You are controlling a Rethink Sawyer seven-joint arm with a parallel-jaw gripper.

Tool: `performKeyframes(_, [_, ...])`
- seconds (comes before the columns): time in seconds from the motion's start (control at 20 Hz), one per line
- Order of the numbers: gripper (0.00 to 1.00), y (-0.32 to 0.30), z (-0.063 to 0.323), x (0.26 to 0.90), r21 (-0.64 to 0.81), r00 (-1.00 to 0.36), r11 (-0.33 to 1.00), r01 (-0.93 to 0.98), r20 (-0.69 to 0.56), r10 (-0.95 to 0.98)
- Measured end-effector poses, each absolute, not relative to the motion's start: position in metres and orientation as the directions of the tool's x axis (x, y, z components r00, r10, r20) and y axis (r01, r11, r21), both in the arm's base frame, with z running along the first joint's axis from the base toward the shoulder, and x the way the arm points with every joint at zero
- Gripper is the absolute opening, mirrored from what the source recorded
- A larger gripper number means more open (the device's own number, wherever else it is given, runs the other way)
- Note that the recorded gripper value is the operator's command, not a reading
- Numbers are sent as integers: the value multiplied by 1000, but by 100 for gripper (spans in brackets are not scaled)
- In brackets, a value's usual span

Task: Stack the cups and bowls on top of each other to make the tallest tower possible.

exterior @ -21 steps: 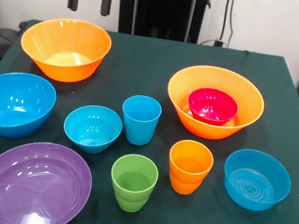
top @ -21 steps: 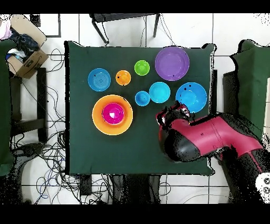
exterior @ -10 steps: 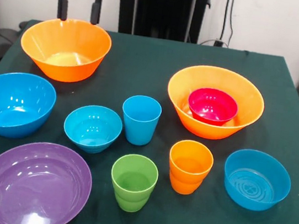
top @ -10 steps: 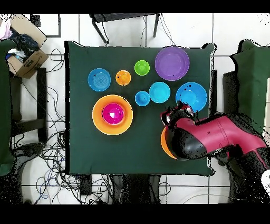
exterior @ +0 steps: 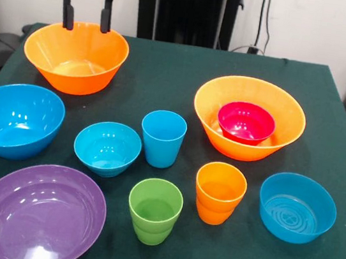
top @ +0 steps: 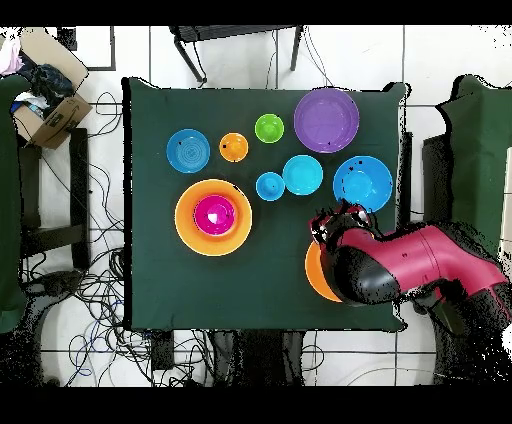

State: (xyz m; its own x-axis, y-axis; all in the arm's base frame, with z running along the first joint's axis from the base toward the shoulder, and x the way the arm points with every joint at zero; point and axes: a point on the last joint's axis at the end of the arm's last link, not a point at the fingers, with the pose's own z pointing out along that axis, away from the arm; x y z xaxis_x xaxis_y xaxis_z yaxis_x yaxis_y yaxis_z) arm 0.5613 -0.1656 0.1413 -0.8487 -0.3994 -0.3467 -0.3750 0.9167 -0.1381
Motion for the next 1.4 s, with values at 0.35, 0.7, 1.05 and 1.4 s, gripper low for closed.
performKeyframes(0.35, [100,-151,132,556,-125,-839,904,-409,-338,-426])
performKeyframes(0.7, [100,-136,120,541,-114,-824,882,-458,-317,-469])
performKeyframes(1.05, [100,-123,108,530,-110,-804,857,-504,-303,-512])
performKeyframes(1.4, [100,-116,95,523,-143,-775,820,-554,-273,-571])
